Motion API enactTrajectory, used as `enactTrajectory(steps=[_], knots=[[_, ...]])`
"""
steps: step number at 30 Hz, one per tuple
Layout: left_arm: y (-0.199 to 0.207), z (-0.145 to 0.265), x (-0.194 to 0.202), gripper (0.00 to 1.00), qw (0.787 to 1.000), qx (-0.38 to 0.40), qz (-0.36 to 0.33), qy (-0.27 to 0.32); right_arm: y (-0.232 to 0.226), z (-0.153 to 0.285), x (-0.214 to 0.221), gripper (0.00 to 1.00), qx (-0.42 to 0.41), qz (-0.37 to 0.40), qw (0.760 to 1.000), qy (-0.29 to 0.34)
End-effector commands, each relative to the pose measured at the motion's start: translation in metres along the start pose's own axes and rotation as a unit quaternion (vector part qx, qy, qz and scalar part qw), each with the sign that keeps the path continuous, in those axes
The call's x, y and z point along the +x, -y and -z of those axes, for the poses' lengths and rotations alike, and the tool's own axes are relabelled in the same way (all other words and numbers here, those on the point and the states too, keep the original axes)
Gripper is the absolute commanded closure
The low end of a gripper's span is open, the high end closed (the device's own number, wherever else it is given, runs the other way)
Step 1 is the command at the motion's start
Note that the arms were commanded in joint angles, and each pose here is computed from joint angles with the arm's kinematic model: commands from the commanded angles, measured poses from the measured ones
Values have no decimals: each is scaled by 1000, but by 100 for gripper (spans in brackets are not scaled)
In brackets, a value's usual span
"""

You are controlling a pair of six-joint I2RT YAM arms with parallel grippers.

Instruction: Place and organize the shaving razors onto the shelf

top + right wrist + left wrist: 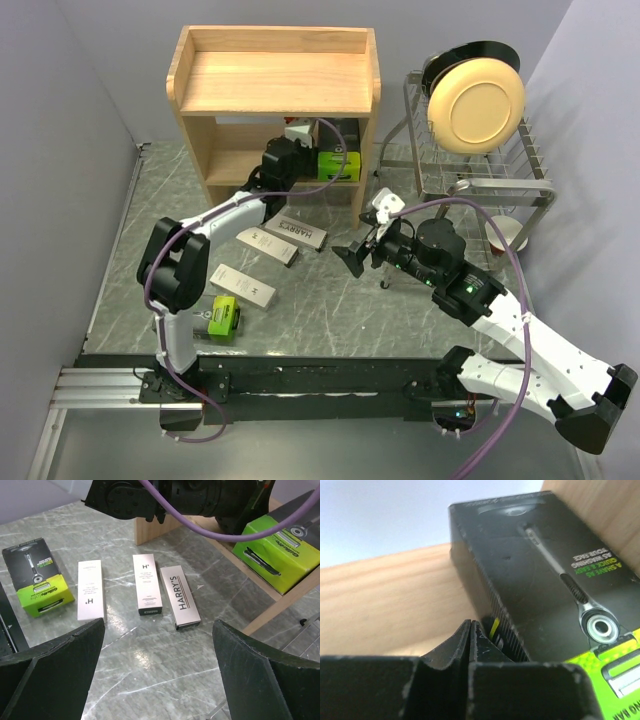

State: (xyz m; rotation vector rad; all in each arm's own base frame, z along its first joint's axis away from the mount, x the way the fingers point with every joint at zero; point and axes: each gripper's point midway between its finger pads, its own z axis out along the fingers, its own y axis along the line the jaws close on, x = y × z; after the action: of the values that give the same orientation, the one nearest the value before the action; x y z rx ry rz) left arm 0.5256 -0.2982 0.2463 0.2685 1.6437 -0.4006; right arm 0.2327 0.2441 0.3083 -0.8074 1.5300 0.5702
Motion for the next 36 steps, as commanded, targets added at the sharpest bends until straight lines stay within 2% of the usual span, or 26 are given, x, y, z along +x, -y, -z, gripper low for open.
enactTrajectory(steps=[1, 3, 4, 5, 7, 8, 10, 11, 13, 15, 17, 20, 21, 22, 23, 24, 25, 27, 28, 30, 32, 36], knots=[[-13, 45, -69, 90, 998, -54, 31, 26, 0, 4, -22, 5, 0, 6, 999, 40], [-18, 70, -68, 80, 998, -61, 24, 21, -1, 3, -27, 5, -3, 9, 999, 49], [-19, 93, -88, 73, 998, -58, 25, 31, -1, 1, -28, 5, -5, 8, 999, 49], [-20, 105, -80, 59, 998, -55, 22, 17, -1, -1, -29, 5, -6, 8, 999, 51], [-20, 136, -94, 51, 998, -48, 22, 16, -3, -7, -29, 5, -12, 5, 998, 55], [-19, 149, -72, 44, 999, -40, 17, -30, -5, -9, -28, 5, -17, 3, 998, 54], [-16, 180, -78, 41, 999, -26, 18, -43, -13, -17, -30, 5, -38, -2, 997, 63], [-16, 197, -54, 38, 995, -19, 15, -96, -16, -21, -33, 5, -46, -4, 997, 70], [-23, 229, -45, 34, 992, -21, 19, -119, -27, -33, -27, 5, -68, -18, 996, 59], [-31, 254, -20, 30, 985, -21, 39, -166, -44, -49, -20, 5, -101, -44, 993, 48], [-60, 283, 10, 26, 973, -67, 68, -209, -61, -58, -22, 5, -132, -77, 987, 42], [-96, 316, 36, 19, 956, -144, 99, -234, -91, -78, -12, 5, -173, -127, 977, 16], [-108, 326, 36, 15, 952, -172, 112, -226, -99, -91, 6, 5, -181, -149, 972, -15], [-116, 334, 36, 4, 945, -200, 119, -229, -107, -97, 6, 6, -193, -169, 966, -25], [-122, 336, 34, 3, 942, -217, 135, -217, -124, -97, 12, 6, -233, -210, 948, -50], [-135, 340, 32, 2, 937, -238, 152, -209, -141, -109, 38, 10, -263, -235, 931, -94], [-144, 343, 34, 0, 929, -258, 165, -208, -154, -114, 37, 12, -290, -252, 917, -109], [-160, 352, 41, 0, 903, -290, 239, -210, -179, -124, 76, 16, -312, -326, 871, -192], [-168, 361, 49, 0, 886, -308, 270, -219, -187, -128, 78, 18, -323, -339, 863, -190], [-180, 374, 57, 1, 854, -340, 331, -213, -201, -140, 102, 22, -316, -378, 837, -237], [-178, 380, 67, 0, 837, -344, 367, -216, -217, -146, 128, 25, -310, -412, 808, -285], [-182, 385, 80, 0, 815, -358, 405, -208, -236, -158, 144, 27, -295, -432, 792, -316]])
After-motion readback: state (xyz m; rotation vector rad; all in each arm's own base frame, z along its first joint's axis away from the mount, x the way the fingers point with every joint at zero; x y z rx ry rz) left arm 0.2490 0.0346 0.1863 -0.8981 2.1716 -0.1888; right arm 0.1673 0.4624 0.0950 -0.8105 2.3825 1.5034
